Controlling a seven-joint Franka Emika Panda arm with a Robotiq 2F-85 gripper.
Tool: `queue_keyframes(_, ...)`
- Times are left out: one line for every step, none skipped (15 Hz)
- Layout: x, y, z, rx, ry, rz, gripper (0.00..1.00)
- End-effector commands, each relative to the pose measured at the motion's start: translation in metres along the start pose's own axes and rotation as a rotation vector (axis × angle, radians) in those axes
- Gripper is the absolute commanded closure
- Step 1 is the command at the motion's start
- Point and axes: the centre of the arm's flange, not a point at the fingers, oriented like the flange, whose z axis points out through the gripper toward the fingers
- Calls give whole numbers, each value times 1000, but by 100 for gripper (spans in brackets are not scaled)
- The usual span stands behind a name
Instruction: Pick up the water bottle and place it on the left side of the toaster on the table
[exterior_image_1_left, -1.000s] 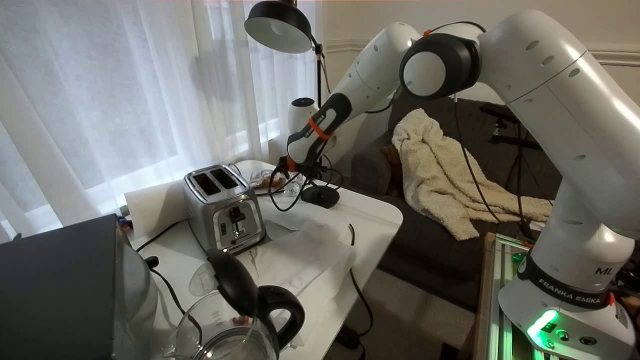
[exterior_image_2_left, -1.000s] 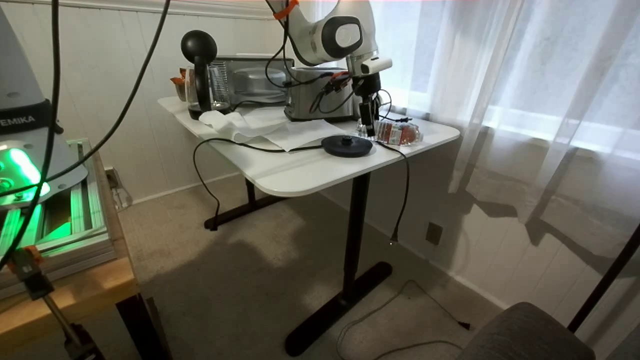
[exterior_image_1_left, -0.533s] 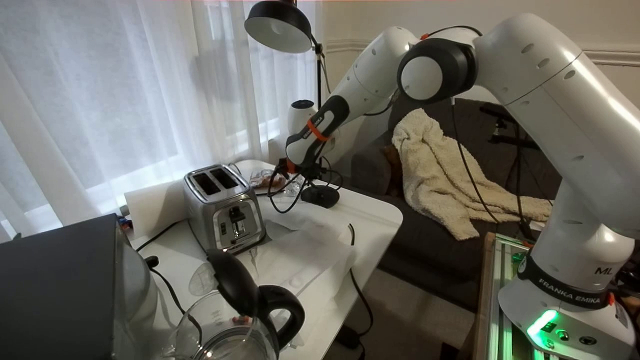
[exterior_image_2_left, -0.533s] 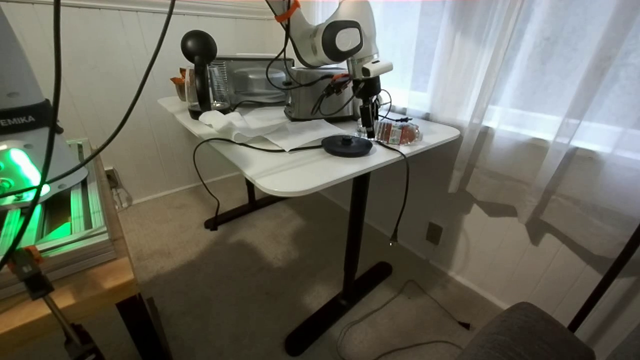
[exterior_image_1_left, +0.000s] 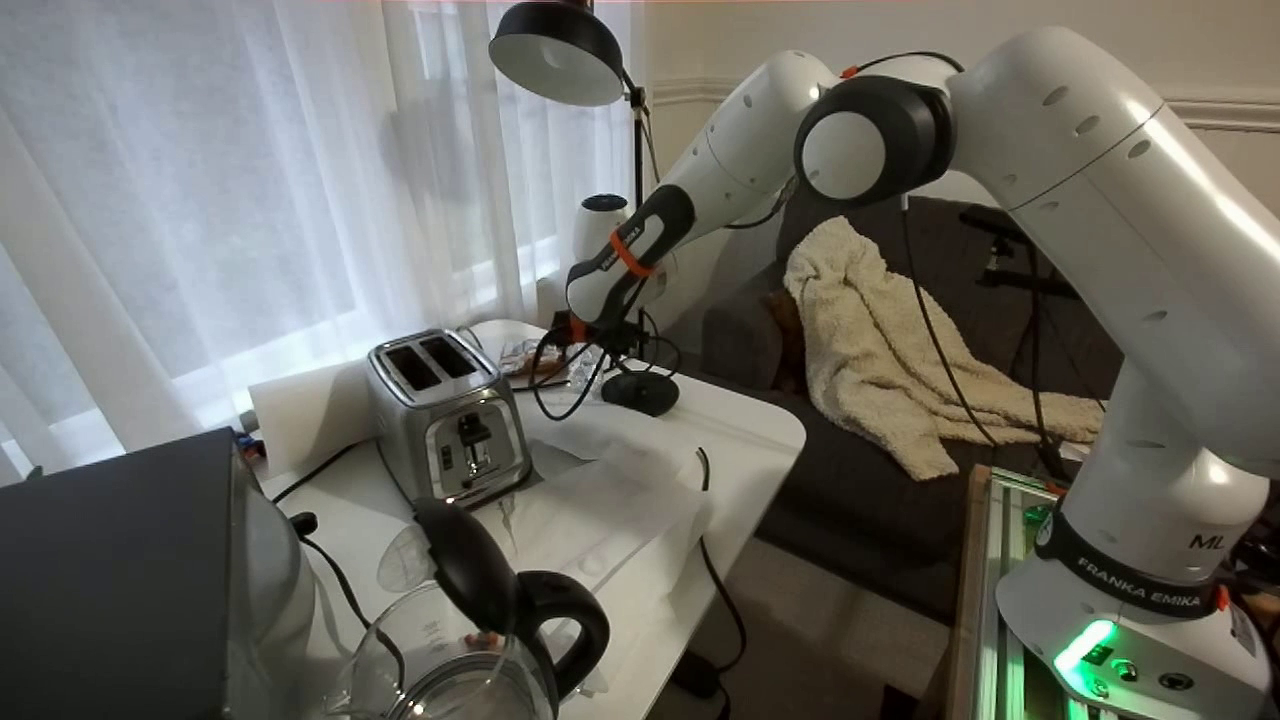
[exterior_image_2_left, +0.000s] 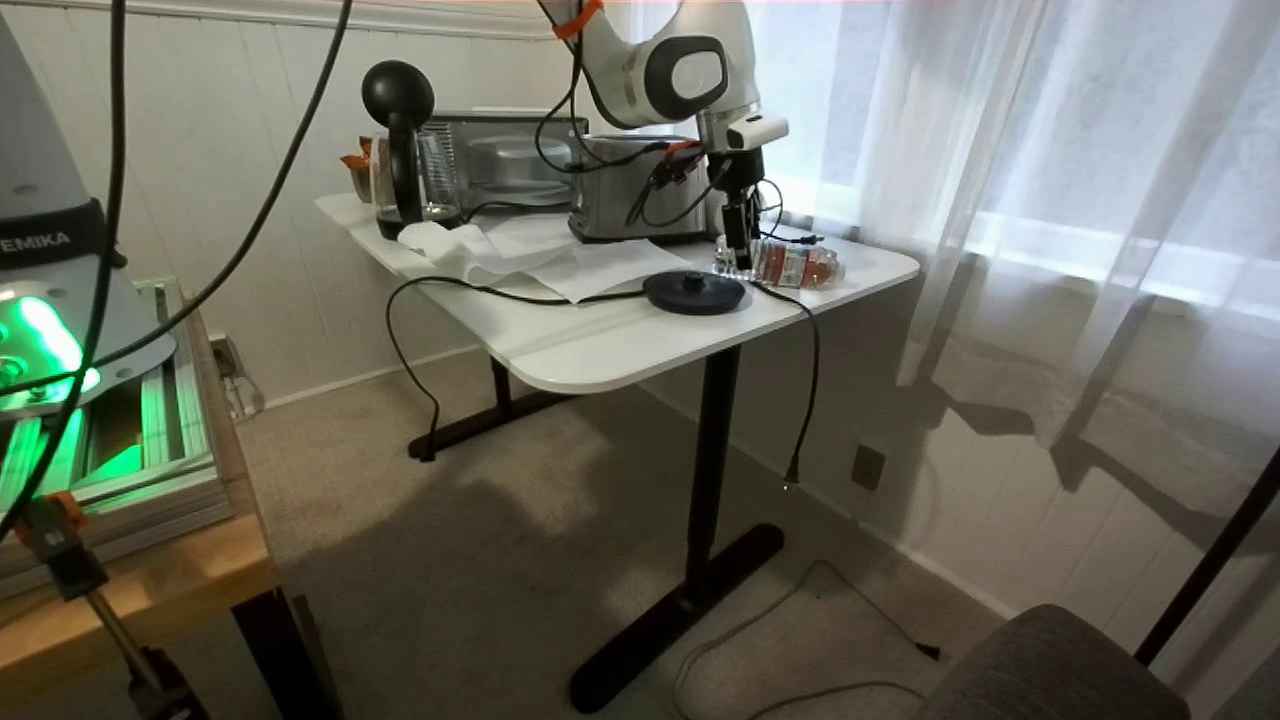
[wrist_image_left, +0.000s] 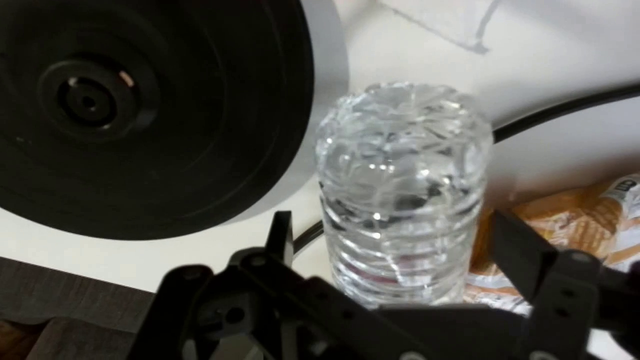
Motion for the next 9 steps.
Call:
queue_keyframes(4, -2, -17, 19, -11, 3, 0)
queue_keyframes(4, -1, -18, 19, -15, 2, 0)
queue_keyframes(5, -1, -17, 16, -15, 1, 0)
queue_keyframes(6, -1, -16, 14, -18, 2, 0)
queue_keyframes(6, 0, -14, 9, -19, 0, 0)
queue_keyframes(7, 1, -10, 4, -27, 0, 0)
queue_keyframes(6, 2, -8, 2, -35, -3, 0)
queue_keyframes(6, 3, -4, 0, -46, -9, 0)
queue_keyframes(5, 4, 0, -6, -48, -17, 0)
